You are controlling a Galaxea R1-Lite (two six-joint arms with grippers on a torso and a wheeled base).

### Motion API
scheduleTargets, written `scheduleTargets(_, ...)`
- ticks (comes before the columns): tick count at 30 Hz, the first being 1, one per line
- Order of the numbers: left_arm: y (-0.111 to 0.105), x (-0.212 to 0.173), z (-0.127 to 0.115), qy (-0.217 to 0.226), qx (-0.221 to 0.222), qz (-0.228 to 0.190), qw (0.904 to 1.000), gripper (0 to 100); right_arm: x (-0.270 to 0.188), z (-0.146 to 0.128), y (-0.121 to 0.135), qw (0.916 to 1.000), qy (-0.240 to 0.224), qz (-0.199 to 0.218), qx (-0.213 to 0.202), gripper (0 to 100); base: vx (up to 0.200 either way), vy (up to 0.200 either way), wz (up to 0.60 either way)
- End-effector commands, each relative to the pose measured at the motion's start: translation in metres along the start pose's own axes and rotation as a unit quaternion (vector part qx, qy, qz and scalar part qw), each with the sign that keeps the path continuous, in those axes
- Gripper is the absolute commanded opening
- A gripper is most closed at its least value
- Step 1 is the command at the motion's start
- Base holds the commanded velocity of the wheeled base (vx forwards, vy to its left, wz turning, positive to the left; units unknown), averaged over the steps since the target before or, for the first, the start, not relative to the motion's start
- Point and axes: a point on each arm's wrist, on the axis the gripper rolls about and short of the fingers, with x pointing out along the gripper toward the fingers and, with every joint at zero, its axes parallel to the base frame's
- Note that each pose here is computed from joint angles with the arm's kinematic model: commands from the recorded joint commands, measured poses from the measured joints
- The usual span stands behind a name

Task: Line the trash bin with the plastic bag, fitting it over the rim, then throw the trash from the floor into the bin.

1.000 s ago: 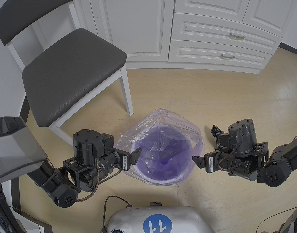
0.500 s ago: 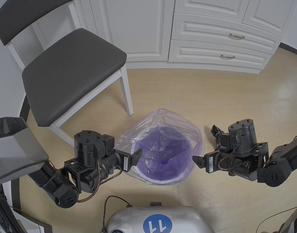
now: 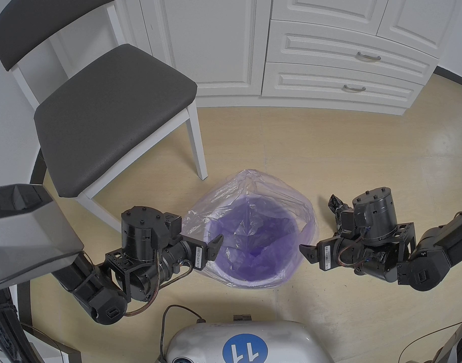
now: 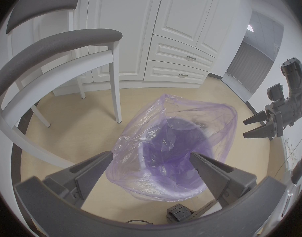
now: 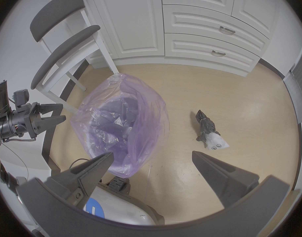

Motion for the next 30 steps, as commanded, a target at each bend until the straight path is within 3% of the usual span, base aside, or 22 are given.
scheduleTargets(1,0.001,0.004,-0.004,0.006,0.000,0.002,1.0000,100,0.002,-0.002,0.000,1.0000,0.005,-0.002,-0.001,100,0.000,0.000,0.00)
scheduleTargets(19,0.033,0.018,0.000,-0.002,-0.017,0.047,0.9987,100,0.023,-0.003,-0.032,0.9982,0.023,-0.055,0.011,100,0.000,0.000,0.00)
scheduleTargets(30,0.045,0.022,0.001,-0.005,-0.023,0.063,0.9977,100,0.044,-0.007,-0.068,0.9930,0.048,-0.107,0.001,100,0.000,0.000,0.00)
